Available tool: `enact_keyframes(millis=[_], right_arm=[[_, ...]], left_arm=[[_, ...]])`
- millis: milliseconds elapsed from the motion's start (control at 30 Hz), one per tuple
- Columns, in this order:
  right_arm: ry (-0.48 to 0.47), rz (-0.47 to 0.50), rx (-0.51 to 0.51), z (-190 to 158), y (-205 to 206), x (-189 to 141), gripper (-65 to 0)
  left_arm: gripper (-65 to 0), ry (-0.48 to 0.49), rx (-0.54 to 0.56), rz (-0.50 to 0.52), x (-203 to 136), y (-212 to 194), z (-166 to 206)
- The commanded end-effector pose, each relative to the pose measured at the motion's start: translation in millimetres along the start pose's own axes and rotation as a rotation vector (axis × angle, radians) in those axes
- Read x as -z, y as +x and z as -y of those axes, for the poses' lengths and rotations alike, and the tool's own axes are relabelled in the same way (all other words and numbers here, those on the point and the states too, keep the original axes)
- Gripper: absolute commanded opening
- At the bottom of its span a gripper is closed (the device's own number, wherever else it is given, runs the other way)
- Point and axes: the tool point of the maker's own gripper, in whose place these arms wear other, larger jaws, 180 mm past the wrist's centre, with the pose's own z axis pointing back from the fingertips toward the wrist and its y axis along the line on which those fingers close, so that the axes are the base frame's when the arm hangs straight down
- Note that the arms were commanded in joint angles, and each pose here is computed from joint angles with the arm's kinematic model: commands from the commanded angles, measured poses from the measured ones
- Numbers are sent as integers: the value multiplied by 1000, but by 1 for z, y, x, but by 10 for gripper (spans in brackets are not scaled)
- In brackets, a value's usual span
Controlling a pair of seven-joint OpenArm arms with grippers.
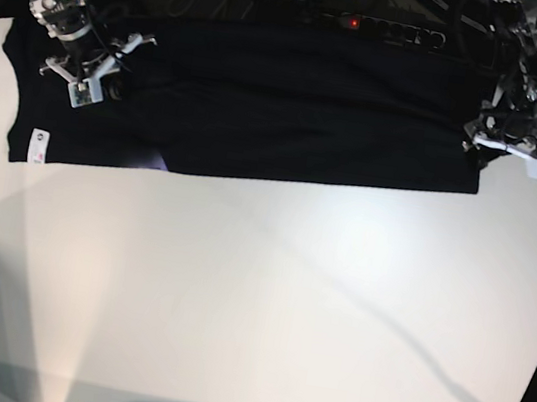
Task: Fold the T-shirt properly
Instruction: 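Adjust the right gripper's hold on the strip's end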
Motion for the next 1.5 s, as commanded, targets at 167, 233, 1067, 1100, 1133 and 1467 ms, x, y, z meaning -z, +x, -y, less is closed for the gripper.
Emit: enact_keyframes(millis=[167,233,1067,1100,1133,1467], right_arm=[[47,123,-76,-18,46,-3,-650],[78,144,-102,-30,56,-3,-650],[-203,295,-108,54,111,-44,-332],[-231,293,-100,63,109,-49,-333],[-251,286,-94,69,106,-52,-333],[-215,92,29,71,22,-37,-333]], left_arm=[[-276,-1,12,29,-3,10,-1],[-276,0,11,27,-3,10,-1],[-275,-1,10,24,-3,8,0],[-275,-2,11,23,-3,8,0],[-275,-2,10,22,-3,7,0],[-275,2,12,13,-4,4,-2]])
